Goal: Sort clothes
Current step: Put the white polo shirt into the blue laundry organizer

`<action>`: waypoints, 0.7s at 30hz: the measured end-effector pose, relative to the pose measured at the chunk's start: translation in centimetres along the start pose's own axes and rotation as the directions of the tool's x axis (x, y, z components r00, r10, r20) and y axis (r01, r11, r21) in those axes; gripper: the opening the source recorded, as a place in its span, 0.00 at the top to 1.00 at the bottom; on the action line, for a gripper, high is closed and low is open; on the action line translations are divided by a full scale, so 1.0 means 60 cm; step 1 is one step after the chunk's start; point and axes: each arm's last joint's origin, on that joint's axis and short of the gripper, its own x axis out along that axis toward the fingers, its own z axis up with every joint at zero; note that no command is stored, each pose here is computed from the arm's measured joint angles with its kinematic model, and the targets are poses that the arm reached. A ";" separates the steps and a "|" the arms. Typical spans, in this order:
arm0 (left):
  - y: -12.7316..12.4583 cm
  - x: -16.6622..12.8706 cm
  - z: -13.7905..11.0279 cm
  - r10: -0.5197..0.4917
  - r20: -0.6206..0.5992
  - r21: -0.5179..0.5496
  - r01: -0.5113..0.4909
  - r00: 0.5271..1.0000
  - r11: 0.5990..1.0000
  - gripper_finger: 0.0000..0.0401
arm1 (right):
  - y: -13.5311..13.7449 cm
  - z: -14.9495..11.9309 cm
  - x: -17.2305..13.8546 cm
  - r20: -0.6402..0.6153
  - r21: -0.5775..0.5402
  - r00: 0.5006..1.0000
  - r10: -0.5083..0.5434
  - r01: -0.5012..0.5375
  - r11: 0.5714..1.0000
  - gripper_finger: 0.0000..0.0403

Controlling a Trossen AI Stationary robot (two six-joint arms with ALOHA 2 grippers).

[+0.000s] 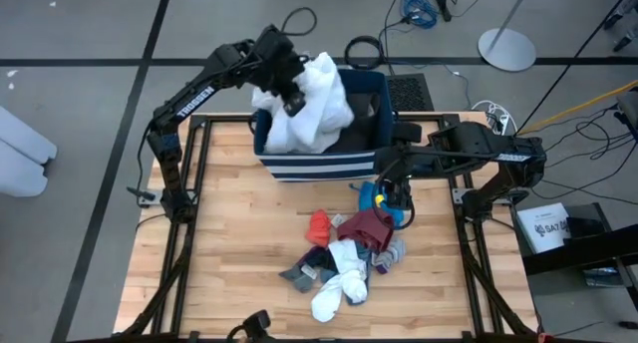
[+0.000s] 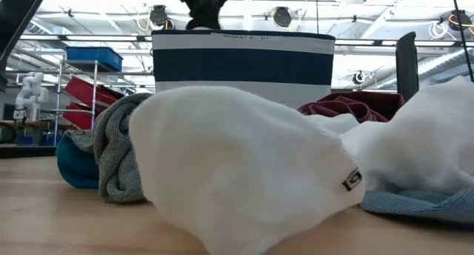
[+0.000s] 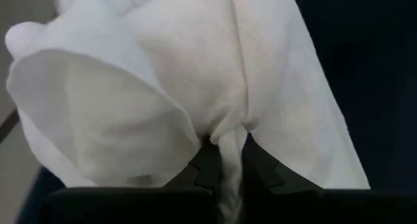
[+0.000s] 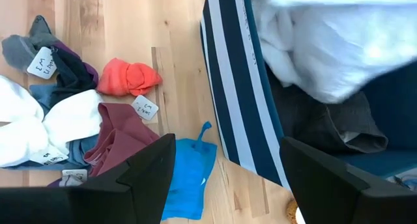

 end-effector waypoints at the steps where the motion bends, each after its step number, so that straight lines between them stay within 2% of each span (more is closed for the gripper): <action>1: 0.000 0.000 -0.004 -0.003 -0.024 0.011 0.003 1.000 1.000 0.92 | 0.000 0.000 0.000 0.000 -0.005 1.000 -0.001 0.001 1.000 0.35; 6: -0.007 0.020 0.001 -0.019 -0.027 0.041 0.020 0.999 0.999 0.92 | -0.001 0.000 0.000 0.000 -0.011 1.000 -0.003 0.003 1.000 0.35; 13: -0.021 0.138 0.011 -0.076 -0.094 0.121 0.087 0.993 0.989 0.92 | -0.001 0.000 0.000 0.000 0.017 1.000 -0.002 0.002 1.000 0.35; 18: -0.034 0.218 -0.001 -0.135 -0.189 0.211 0.175 0.973 0.962 0.92 | -0.001 0.000 0.000 -0.001 0.018 1.000 0.001 -0.001 1.000 0.35; 21: -0.043 0.245 -0.007 -0.200 -0.220 0.231 0.250 0.955 0.940 0.92 | -0.001 0.000 0.000 -0.001 0.018 1.000 0.002 -0.002 1.000 0.35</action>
